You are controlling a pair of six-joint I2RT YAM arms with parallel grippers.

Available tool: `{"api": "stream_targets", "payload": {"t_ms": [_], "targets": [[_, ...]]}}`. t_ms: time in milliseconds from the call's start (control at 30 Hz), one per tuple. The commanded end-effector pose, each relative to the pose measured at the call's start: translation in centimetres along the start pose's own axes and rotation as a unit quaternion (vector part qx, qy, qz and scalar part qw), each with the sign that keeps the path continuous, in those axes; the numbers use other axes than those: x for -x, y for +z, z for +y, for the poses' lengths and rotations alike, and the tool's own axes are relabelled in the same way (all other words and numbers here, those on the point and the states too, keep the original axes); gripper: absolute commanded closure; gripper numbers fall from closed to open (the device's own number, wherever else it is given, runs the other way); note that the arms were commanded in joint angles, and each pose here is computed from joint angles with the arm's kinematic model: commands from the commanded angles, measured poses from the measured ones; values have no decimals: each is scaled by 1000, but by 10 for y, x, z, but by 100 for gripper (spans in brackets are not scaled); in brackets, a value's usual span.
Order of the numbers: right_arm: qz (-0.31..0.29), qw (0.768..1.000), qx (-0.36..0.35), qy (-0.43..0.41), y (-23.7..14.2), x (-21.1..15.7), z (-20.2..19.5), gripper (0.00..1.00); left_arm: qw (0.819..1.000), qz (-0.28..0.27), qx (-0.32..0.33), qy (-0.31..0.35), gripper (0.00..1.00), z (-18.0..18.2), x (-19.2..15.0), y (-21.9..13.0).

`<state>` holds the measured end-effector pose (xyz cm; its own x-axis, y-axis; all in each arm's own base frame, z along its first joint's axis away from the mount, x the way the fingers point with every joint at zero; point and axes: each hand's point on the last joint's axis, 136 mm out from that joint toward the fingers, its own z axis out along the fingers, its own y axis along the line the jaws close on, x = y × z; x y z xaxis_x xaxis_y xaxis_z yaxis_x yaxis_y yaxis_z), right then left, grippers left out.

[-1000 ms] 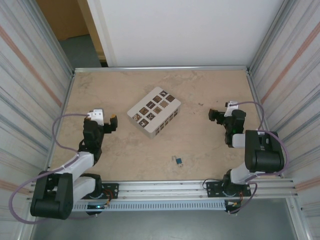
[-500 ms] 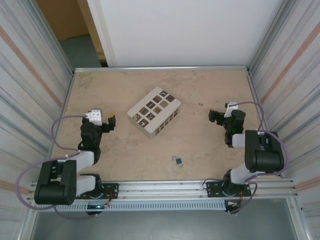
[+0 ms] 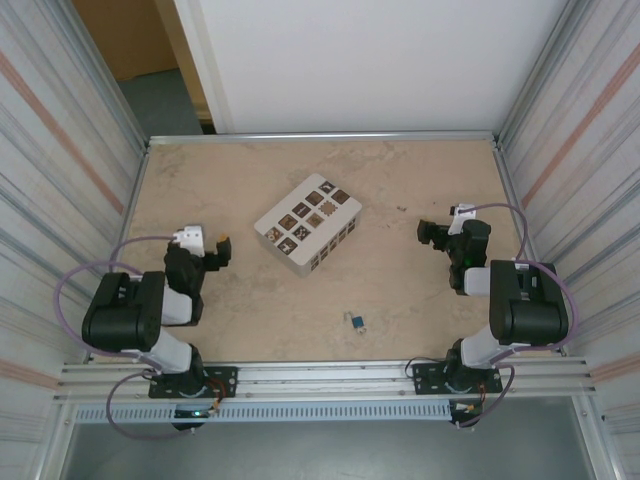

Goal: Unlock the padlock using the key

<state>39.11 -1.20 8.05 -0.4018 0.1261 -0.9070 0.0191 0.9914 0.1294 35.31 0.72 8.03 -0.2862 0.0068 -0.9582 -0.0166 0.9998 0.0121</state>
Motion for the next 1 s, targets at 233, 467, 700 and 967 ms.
{"api": "stream_targets", "payload": {"t_ms": [233, 467, 700, 967], "targets": [[1, 1000, -3, -9, 2, 2, 0, 1, 998, 49, -37, 17, 1, -15, 23, 36], [1, 1000, -13, -12, 2, 2, 0, 1, 998, 46, -36, 17, 1, -15, 24, 36], [1, 1000, -14, -12, 2, 2, 0, 1, 998, 48, -31, 26, 1, -16, 24, 37], [3, 1000, -15, -13, 3, 1, -1, 1, 998, 49, -30, 26, 1, -16, 24, 37]]}}
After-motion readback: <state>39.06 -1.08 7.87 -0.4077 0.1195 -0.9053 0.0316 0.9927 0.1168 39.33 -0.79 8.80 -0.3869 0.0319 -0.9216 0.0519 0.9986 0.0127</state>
